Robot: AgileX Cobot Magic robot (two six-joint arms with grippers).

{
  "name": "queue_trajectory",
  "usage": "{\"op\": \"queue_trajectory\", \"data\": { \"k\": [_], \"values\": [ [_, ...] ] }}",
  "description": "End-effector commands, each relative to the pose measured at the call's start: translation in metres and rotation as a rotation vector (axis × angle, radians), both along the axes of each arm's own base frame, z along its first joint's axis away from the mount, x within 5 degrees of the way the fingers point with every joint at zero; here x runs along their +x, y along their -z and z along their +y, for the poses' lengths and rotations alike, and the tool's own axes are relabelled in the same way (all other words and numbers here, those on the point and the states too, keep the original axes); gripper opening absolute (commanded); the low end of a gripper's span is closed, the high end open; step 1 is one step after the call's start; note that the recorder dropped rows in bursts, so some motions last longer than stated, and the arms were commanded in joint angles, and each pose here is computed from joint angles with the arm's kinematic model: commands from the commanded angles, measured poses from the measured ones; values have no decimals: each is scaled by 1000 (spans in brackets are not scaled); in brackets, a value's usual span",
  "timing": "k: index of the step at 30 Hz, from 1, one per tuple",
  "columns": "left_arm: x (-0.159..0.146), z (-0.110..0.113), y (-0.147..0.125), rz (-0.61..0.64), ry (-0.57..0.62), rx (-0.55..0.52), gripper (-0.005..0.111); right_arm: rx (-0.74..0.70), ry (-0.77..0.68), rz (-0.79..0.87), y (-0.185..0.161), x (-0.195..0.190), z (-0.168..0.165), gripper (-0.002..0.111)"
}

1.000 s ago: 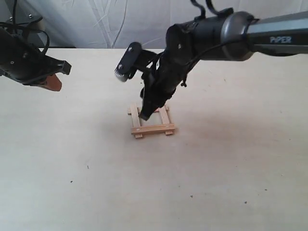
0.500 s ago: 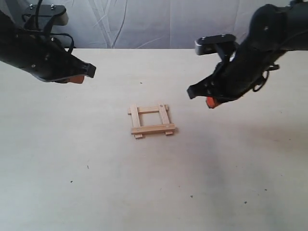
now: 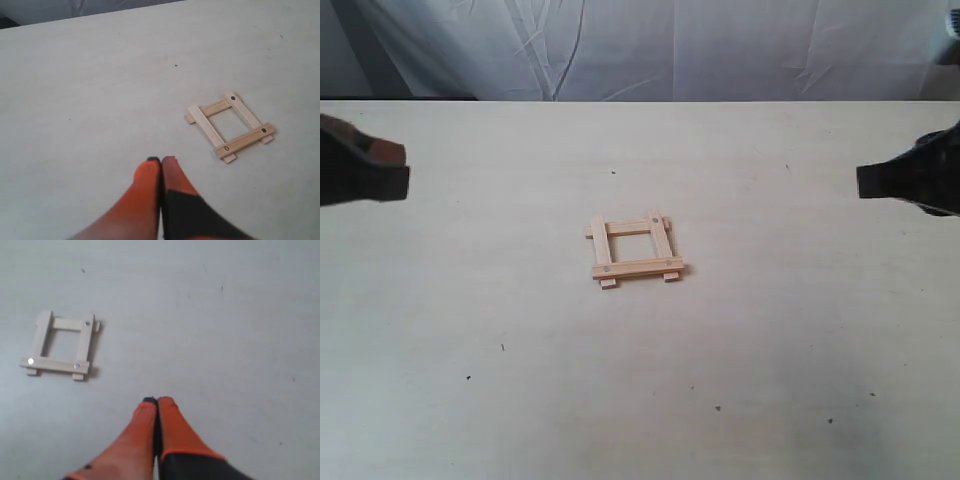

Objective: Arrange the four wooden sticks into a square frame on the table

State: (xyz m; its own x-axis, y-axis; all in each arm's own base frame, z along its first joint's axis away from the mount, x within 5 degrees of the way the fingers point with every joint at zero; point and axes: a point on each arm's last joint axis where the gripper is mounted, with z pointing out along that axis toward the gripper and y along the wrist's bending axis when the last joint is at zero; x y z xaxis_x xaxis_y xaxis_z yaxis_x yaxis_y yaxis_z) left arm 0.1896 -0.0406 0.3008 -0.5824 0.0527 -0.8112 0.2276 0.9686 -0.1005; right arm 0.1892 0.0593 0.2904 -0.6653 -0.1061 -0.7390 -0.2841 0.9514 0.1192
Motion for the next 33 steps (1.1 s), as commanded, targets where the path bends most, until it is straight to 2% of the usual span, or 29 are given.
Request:
{"op": "queue_trajectory", "data": {
  "k": [1, 6, 13, 22, 33],
  "values": [
    [-35, 5, 3, -83, -14, -46, 0, 41, 21, -228, -14, -43, -14, 0],
    [-65, 11, -2, -244, -33, -78, 0, 76, 25, -392, -16, -85, -26, 0],
    [-86, 15, -15, -358, -30, -89, 0, 115, 19, -542, -23, -125, -35, 0],
    [-90, 15, -16, -374, -30, -90, 0, 146, 22, -660, -30, -147, -41, 0],
    [-90, 15, -16, -374, -30, -90, 0, 132, 24, -669, -30, -146, -42, 0]
  ]
}}
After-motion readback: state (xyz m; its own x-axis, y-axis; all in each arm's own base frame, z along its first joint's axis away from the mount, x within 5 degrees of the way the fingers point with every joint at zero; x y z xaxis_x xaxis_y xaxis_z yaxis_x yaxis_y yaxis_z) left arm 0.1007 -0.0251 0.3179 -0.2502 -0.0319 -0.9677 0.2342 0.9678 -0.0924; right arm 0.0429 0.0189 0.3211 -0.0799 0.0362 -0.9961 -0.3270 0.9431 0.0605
